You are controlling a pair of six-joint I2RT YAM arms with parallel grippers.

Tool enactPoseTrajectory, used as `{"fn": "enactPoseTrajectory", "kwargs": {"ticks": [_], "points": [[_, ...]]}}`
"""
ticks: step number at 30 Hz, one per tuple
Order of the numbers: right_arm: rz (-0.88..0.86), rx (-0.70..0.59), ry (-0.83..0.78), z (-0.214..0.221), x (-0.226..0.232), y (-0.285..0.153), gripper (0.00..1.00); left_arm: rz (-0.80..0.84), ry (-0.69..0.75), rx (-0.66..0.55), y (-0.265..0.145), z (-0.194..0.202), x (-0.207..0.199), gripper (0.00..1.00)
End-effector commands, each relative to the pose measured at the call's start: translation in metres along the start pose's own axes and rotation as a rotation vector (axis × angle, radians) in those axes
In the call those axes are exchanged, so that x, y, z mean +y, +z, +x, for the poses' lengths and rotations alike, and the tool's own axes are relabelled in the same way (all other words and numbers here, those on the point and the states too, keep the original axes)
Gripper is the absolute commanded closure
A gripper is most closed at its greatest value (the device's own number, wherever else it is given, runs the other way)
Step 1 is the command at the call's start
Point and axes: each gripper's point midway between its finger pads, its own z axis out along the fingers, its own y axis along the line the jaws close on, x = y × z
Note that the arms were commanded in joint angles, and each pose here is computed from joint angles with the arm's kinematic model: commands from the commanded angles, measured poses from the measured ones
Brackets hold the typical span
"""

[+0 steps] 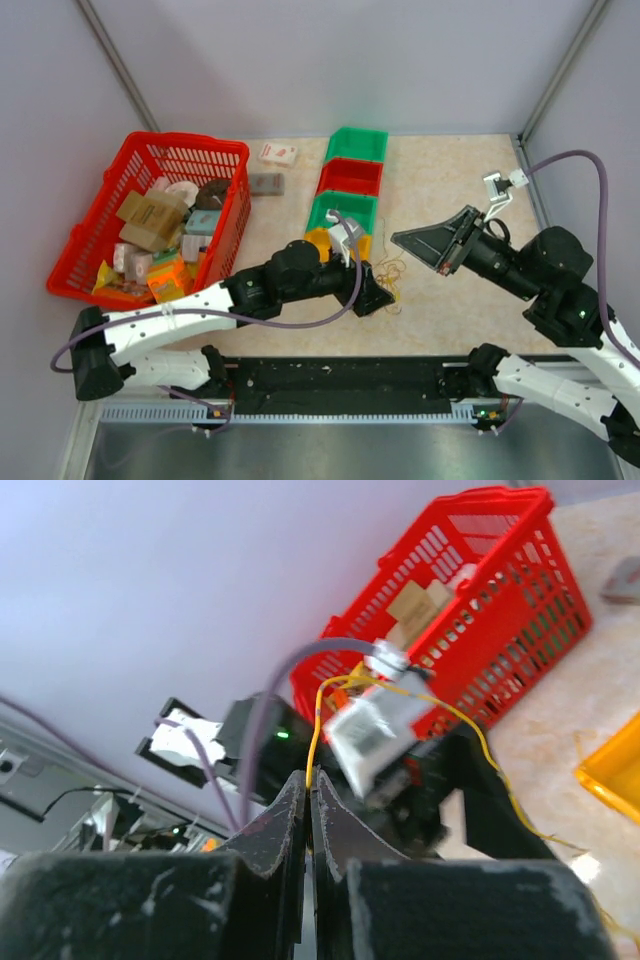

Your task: Untangle the cables

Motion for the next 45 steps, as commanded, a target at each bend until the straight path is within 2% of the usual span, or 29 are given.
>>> {"fn": "enactPoseTrajectory", "kwargs": {"ticks": [1,5,8,11,16,21,25,31,35,41,45], "points": [[-0.183,0.002,0.043,-0.01,0.044,0.004,1.0,-0.007,0.024,-0.075,0.025,-0.022,-0.001,0.22],[-0.154,-0.037,0.004,-0.024,0.047,0.002,1.0,-0.071,0.006,-0.028,0.037,0.001,0.021,0.61],[-0.044,-0.101,-0.105,-0.05,0.042,-0.004,1.0,-0.123,-0.025,0.055,0.031,0.036,0.041,0.76],[0.057,-0.217,-0.231,-0.088,0.043,-0.018,1.0,-0.198,-0.052,0.117,0.013,0.072,0.066,0.81],[0.158,-0.435,-0.369,-0.15,0.056,-0.053,1.0,-0.325,-0.085,0.121,-0.026,0.109,0.102,0.85],[0.219,-0.578,-0.438,-0.19,0.069,-0.086,1.0,-0.44,-0.093,0.065,-0.053,0.117,0.129,1.0],[0.232,-0.62,-0.479,-0.203,0.076,-0.096,1.0,-0.5,-0.083,0.054,-0.064,0.113,0.138,1.0],[0.352,-0.524,-0.469,-0.169,0.025,-0.075,1.0,-0.514,-0.062,0.029,-0.074,0.1,0.135,1.0],[0.365,-0.376,-0.435,-0.124,-0.012,-0.039,1.0,-0.553,-0.066,-0.012,-0.089,0.091,0.137,1.0],[0.202,-0.107,-0.417,-0.056,-0.025,0.042,1.0,-0.545,-0.084,-0.028,-0.102,0.101,0.141,1.0],[0.103,-0.04,-0.406,-0.034,-0.024,0.078,1.0,-0.548,-0.111,-0.032,-0.106,0.109,0.144,1.0]]}}
